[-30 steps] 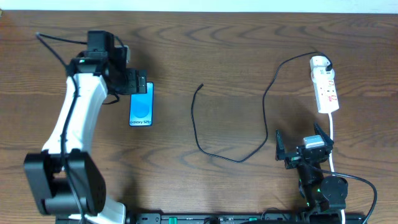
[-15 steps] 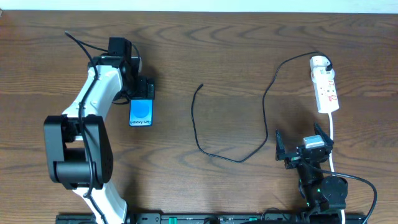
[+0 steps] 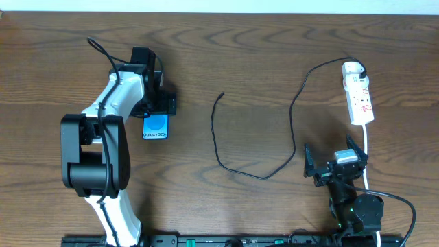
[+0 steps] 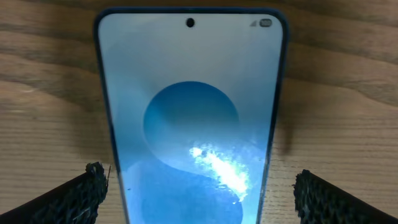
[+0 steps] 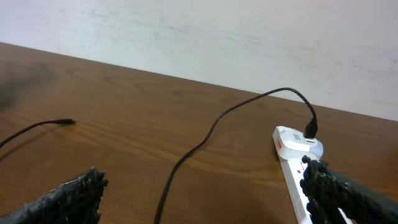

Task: Plug charger to phone and switch on socket
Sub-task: 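Close the left gripper on the phone's bottom edge and tilt it up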

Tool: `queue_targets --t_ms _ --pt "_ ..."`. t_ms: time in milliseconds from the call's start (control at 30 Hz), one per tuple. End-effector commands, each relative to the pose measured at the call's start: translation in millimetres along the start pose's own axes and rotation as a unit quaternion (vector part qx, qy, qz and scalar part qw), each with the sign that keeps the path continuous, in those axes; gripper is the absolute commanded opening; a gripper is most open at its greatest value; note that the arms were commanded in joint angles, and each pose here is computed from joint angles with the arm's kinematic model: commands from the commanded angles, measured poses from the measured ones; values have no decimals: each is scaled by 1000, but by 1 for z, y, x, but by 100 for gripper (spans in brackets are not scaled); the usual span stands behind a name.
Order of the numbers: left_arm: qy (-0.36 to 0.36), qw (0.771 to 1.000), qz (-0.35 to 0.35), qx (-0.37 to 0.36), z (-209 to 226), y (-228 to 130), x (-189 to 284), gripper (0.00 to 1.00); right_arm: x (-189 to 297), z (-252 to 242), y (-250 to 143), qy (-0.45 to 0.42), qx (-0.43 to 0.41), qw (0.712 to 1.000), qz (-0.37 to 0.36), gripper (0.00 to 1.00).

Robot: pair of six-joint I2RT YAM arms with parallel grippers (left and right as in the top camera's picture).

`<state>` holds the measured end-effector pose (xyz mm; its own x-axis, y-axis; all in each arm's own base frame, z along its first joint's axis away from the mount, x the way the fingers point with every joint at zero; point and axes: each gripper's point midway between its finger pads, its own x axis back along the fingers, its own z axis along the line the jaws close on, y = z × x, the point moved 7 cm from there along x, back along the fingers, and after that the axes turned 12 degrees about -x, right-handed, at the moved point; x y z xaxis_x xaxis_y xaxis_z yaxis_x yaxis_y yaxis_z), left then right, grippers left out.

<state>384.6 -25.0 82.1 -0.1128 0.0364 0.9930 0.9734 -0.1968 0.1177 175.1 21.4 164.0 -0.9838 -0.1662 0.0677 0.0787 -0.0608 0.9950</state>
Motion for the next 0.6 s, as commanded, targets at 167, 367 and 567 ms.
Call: queue_targets --t_ms 167,367,567 --pt "22 1000 -4 3 4 -1 -11 98 0 -2 -1 -6 5 1000 -1 99" --pt "4 1000 -5 10 0 -2 -12 98 0 -2 -1 -6 5 1000 -1 99" --pt "3 1000 5 13 0 -5 -12 98 0 -2 -1 -6 5 1000 -1 99"
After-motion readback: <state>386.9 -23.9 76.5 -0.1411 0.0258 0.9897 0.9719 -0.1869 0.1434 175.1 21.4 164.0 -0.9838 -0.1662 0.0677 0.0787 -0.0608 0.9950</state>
